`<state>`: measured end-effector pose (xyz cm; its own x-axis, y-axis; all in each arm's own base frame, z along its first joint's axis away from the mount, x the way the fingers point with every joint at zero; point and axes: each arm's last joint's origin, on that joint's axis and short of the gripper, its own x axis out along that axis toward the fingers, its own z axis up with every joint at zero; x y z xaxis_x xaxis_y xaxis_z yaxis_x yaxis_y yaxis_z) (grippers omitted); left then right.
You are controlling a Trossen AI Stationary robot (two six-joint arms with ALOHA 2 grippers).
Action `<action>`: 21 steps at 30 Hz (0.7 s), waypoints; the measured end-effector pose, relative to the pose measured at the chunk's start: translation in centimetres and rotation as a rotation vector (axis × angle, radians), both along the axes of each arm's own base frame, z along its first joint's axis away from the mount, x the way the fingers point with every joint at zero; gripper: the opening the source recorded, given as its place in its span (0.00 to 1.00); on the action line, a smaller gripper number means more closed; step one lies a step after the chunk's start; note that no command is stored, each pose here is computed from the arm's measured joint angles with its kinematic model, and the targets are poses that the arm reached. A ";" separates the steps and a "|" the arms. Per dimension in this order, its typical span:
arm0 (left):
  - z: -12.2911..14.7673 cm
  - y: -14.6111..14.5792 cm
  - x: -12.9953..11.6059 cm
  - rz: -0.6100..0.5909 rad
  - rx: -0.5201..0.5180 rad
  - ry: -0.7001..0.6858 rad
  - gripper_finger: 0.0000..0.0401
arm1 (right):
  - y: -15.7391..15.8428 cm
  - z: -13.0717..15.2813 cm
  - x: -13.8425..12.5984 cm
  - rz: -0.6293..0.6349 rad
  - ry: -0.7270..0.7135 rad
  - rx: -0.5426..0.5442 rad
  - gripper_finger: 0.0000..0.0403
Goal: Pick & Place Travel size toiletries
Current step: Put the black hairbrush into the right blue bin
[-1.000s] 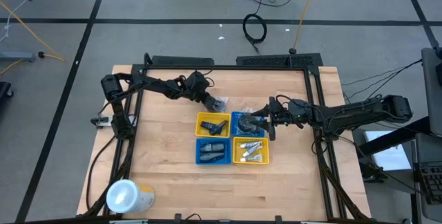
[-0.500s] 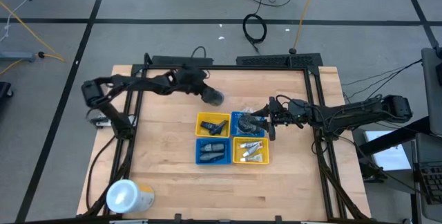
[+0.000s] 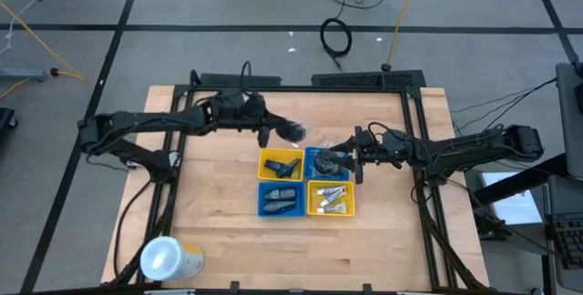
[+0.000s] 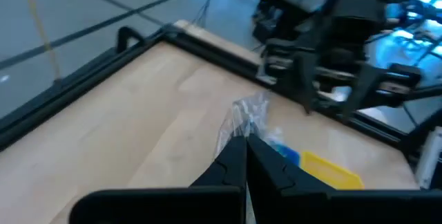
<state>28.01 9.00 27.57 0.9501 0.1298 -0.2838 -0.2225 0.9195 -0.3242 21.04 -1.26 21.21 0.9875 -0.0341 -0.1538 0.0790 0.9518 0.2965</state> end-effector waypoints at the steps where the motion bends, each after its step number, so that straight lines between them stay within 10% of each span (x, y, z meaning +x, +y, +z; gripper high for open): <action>1: 0.2 -0.5 0.2 -0.014 0.012 -0.012 0.00 | 0.0 0.1 0.0 0.000 -0.010 0.001 0.42; 21: 1.8 -5.5 1.6 0.034 0.172 -0.154 0.00 | -0.2 -0.3 2.6 0.000 -0.222 0.015 0.42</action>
